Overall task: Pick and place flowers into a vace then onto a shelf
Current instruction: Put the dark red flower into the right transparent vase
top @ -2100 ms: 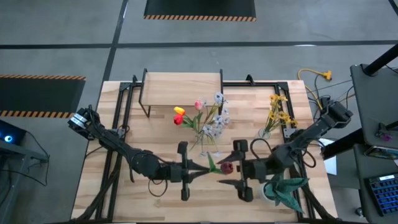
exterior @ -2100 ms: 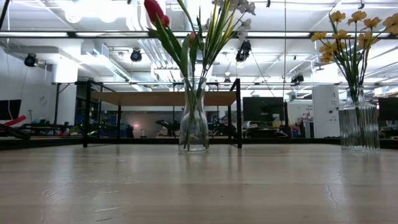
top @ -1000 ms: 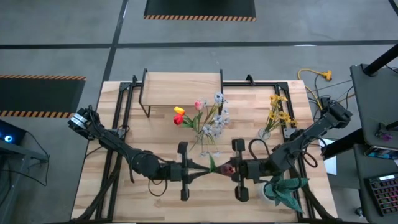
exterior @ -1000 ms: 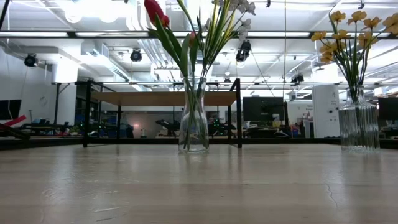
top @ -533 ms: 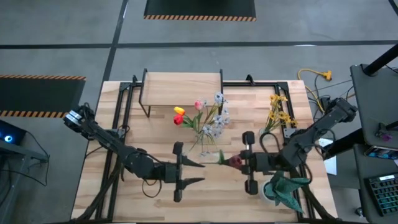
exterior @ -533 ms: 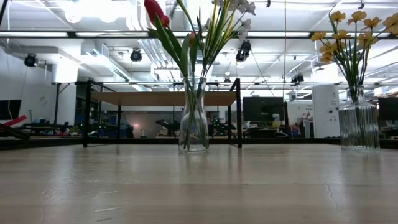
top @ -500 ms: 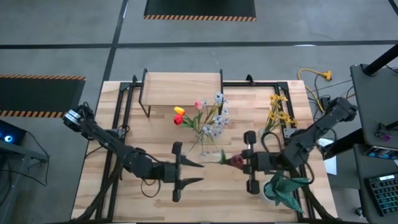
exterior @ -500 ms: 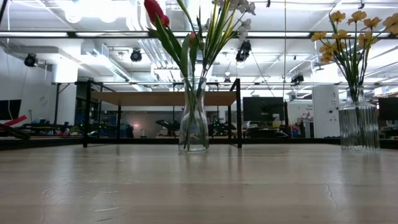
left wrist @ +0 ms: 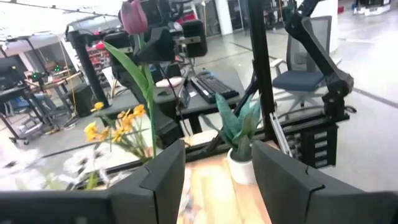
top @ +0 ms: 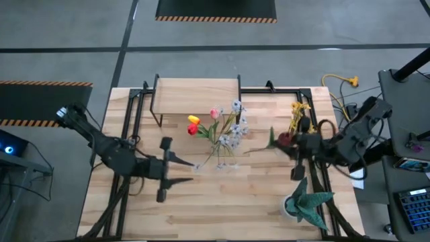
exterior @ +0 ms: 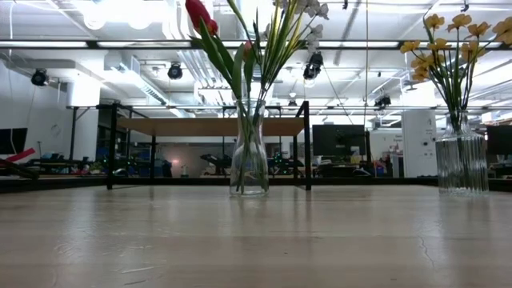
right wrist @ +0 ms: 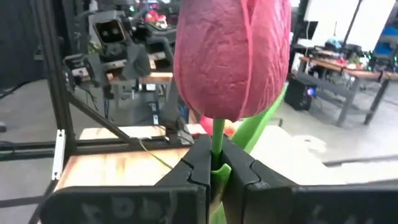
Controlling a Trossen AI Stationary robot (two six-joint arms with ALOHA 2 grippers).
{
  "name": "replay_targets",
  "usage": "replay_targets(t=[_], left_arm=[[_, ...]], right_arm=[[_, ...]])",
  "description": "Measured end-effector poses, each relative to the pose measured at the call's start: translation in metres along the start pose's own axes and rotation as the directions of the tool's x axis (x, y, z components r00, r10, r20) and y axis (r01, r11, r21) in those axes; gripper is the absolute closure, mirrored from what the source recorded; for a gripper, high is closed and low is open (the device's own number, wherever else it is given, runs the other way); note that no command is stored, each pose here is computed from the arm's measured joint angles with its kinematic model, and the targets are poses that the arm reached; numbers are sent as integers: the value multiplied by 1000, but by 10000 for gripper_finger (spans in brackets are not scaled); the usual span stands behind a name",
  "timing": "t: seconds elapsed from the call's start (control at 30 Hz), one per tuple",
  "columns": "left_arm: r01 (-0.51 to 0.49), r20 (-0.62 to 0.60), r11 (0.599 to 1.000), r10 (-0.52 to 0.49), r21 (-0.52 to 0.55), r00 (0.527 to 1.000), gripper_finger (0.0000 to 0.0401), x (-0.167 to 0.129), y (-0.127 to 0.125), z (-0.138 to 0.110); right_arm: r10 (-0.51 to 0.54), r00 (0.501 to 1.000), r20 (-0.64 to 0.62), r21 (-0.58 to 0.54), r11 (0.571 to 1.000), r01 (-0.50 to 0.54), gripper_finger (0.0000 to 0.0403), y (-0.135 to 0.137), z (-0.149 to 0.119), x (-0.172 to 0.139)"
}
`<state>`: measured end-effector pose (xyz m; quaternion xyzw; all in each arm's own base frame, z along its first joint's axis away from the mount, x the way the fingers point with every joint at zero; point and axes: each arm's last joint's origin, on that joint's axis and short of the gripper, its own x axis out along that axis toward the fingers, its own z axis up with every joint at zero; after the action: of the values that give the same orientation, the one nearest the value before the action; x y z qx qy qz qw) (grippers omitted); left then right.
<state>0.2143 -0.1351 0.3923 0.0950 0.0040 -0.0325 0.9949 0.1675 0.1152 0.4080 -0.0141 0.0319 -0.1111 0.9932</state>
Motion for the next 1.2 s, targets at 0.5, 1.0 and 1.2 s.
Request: replay_targets(t=[0.5,1.0,1.2], left_arm=[[-78,-4,997,78,-7,997,232,-61,38,-16],[-136,2,990,136,-21,991,232,-88,50,-56],[-138,11,990,138,-36,990,232,-94,52,-62]], right_arm=[[-39,995,-88,109,993,49,394,-59,11,-42],[-131,971,-200,120,980,157,394,-58,17,-41],[-171,944,-281,144,965,218,394,-61,12,-43]])
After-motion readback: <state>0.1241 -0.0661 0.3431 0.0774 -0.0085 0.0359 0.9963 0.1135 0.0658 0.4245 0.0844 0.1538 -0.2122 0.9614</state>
